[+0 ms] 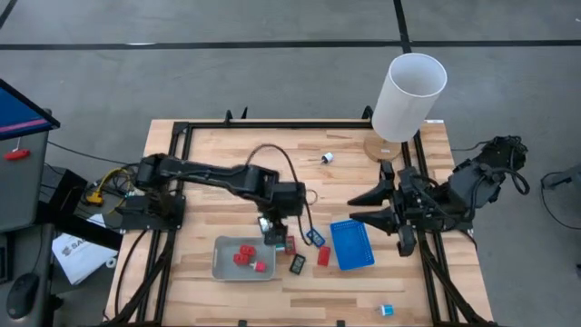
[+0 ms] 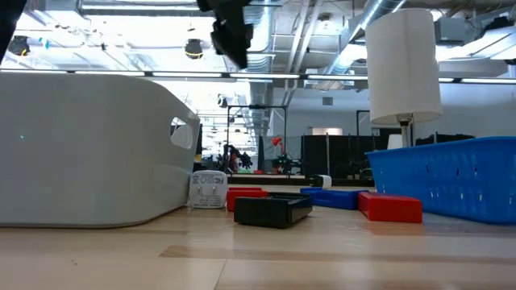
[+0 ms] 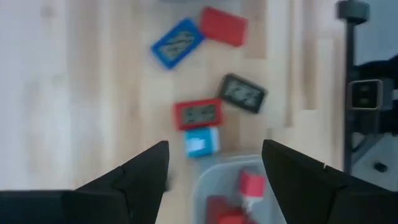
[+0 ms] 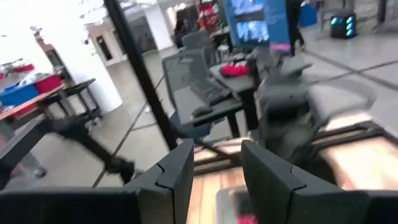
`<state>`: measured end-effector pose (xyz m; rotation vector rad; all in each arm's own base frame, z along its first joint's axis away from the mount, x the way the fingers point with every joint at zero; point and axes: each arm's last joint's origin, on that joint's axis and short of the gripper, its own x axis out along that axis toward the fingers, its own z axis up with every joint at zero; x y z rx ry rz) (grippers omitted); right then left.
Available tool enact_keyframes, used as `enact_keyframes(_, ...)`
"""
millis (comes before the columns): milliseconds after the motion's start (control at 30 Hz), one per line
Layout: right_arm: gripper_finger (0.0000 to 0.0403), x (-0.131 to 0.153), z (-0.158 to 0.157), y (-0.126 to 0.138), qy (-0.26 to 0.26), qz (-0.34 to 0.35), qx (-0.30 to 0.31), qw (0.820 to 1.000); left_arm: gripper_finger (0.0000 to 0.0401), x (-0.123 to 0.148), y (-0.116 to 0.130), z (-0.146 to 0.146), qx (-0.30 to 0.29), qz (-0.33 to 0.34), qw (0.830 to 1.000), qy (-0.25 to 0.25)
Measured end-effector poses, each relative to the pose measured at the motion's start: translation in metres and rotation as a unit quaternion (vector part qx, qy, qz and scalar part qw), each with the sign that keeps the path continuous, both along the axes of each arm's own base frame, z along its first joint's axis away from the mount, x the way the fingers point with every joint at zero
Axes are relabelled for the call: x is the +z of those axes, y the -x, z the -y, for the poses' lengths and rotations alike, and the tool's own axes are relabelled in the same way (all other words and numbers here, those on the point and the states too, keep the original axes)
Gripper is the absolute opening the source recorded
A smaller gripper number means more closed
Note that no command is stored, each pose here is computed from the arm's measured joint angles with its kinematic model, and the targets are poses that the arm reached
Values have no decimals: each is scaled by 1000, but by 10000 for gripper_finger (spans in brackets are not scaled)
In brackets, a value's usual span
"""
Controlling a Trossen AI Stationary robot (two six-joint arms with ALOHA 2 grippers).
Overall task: Pick & Place Office items
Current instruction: Put the top blue charger adapter into the gray bin
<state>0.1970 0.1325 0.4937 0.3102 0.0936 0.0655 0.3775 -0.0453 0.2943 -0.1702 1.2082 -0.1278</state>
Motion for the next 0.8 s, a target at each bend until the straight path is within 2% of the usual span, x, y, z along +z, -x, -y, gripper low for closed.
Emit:
enact_keyframes(67,127,-2,-3,4,-7,-11,8,1000,254,11,12,-13,12,14,1000,-13)
enact_keyframes(167,127,-8,-6,8,1,-40,17,999,254,31,42,-31,35,45,998,-24)
enact_keyframes(267,127,-27,-6,7,26,-117,9,993,253,49,81,-39,51,88,994,-38)
enact_keyframes(400,135,-65,0,-19,41,-216,18,975,253,68,122,-29,55,193,978,-61)
enact_keyframes(533,155,-90,13,-58,3,-176,92,980,253,81,151,-12,64,291,949,-103)
enact_keyframes(600,166,-113,21,-74,-5,-182,124,976,252,88,164,-5,69,315,936,-139)
enact_keyframes(667,176,-137,32,-85,7,-201,127,971,252,92,175,2,68,331,926,-169)
enact_keyframes(800,204,-178,55,-103,10,-256,92,962,253,95,185,12,61,341,917,-200)
